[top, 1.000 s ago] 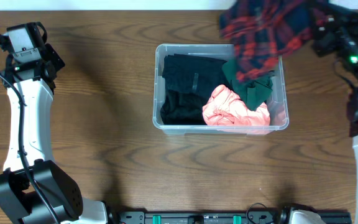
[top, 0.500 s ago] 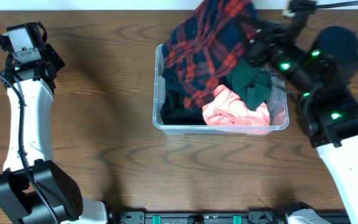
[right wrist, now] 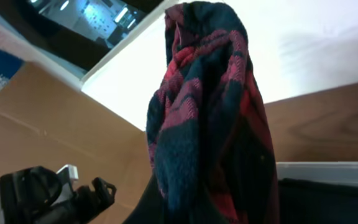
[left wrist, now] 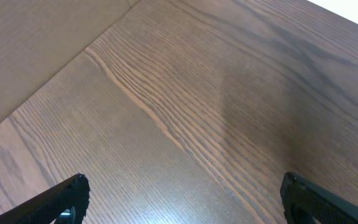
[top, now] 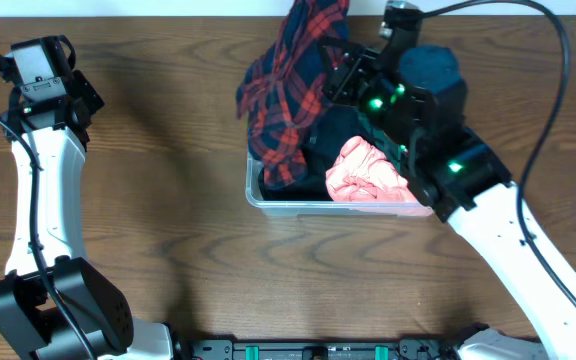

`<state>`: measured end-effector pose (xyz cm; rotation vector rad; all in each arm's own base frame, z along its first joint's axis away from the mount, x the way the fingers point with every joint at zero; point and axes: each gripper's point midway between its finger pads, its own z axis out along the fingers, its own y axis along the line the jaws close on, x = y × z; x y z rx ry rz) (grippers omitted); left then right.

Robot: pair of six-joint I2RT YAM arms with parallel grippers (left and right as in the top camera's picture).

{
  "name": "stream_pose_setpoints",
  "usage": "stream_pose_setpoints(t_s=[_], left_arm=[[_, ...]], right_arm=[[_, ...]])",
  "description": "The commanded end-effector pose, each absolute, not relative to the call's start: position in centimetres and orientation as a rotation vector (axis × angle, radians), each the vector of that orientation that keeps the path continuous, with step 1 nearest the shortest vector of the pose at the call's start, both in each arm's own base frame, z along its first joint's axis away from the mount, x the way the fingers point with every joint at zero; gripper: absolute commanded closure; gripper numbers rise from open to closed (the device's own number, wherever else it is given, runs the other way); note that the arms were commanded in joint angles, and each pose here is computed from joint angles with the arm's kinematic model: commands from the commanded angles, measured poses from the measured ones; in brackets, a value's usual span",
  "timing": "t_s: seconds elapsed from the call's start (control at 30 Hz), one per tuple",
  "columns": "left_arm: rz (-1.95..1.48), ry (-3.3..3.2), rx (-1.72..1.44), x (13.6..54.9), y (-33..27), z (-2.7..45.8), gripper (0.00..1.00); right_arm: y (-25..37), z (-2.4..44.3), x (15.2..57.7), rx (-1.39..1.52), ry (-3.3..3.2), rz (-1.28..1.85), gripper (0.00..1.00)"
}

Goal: Pack container
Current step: 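Lower the plaid shirt into the container over the other clothes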

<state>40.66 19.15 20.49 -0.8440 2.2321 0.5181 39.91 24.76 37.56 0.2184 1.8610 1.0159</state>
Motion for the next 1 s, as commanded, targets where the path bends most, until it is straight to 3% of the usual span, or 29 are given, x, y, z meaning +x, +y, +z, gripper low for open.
stream_pose_setpoints(t_s=[0.0, 0.5, 0.97], left_arm=[[0.533, 2.217, -0.85, 40.5, 19.4, 21.0, 0.02], [0.533, 2.217, -0.85, 40.5, 19.4, 21.0, 0.02], [0.533, 2.217, -0.85, 40.5, 19.4, 21.0, 0.02]], right_arm=[[25.0, 38.6, 39.9, 0.281, 1.827, 1.058, 0.99], [24.1, 33.5, 39.1, 0.272, 2.028, 0.895, 0.99], [20.7, 28.2, 37.7, 0.204, 2.225, 0.551, 0.99]])
